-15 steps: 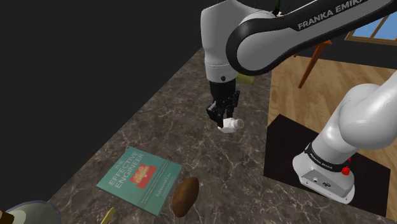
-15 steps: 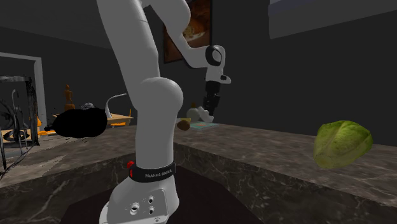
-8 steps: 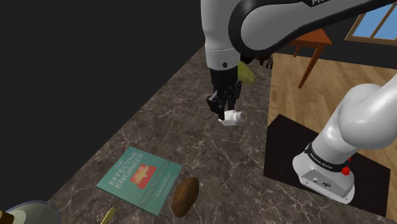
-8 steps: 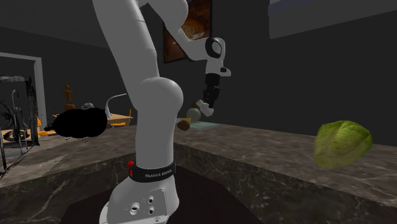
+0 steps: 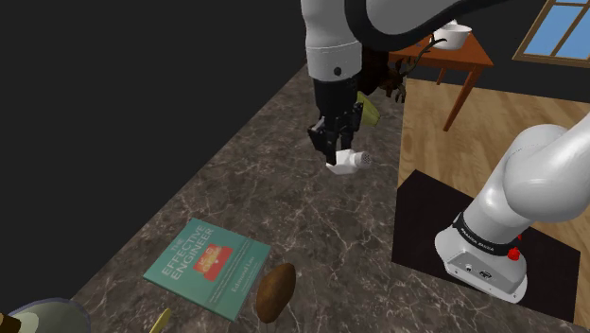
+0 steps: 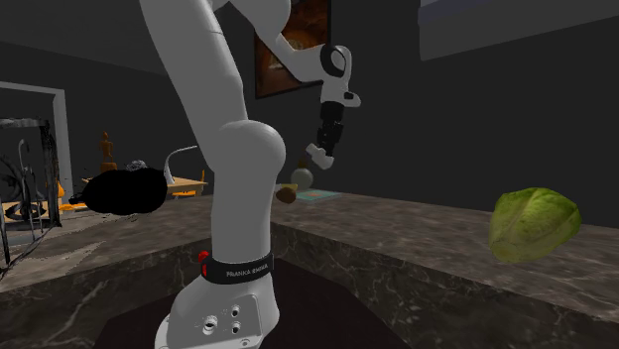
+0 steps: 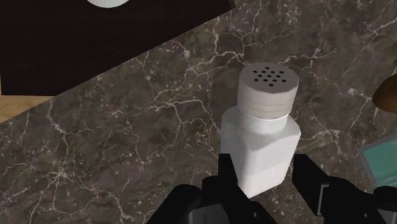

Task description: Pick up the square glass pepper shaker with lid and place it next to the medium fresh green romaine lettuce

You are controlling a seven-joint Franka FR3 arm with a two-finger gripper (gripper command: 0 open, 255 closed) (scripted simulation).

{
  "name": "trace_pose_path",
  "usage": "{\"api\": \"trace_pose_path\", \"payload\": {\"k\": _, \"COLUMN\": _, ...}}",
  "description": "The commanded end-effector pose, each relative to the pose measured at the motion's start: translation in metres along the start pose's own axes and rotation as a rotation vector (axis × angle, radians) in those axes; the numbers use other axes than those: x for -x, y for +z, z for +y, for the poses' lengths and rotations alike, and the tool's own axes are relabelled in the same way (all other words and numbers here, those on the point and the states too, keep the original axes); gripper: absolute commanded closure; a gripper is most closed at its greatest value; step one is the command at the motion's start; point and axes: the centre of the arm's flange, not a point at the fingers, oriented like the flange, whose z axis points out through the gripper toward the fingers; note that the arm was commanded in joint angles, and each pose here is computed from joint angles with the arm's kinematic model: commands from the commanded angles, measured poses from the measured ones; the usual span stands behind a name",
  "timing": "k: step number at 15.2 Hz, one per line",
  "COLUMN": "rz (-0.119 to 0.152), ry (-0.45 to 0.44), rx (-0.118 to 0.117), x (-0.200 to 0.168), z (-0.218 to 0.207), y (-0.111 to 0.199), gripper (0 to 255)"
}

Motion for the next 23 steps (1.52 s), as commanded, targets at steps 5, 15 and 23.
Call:
{"api": "trace_pose_path", "payload": {"k": 5, "rz": 0.000, "ry": 0.000, "rx": 0.000, "x": 0.006, "z": 0.002, "y": -0.032, "gripper": 255}}
{"api": "trace_pose_path", "payload": {"k": 15, "rz": 0.000, "ry": 0.000, "rx": 0.000, "x": -0.062, "z": 0.081, "y": -0.050, "gripper": 255}}
{"api": "trace_pose_path", "payload": {"k": 23, "rz": 0.000, "ry": 0.000, "rx": 0.000, "x": -0.132, "z": 0.159, "y": -0.059, "gripper": 255}}
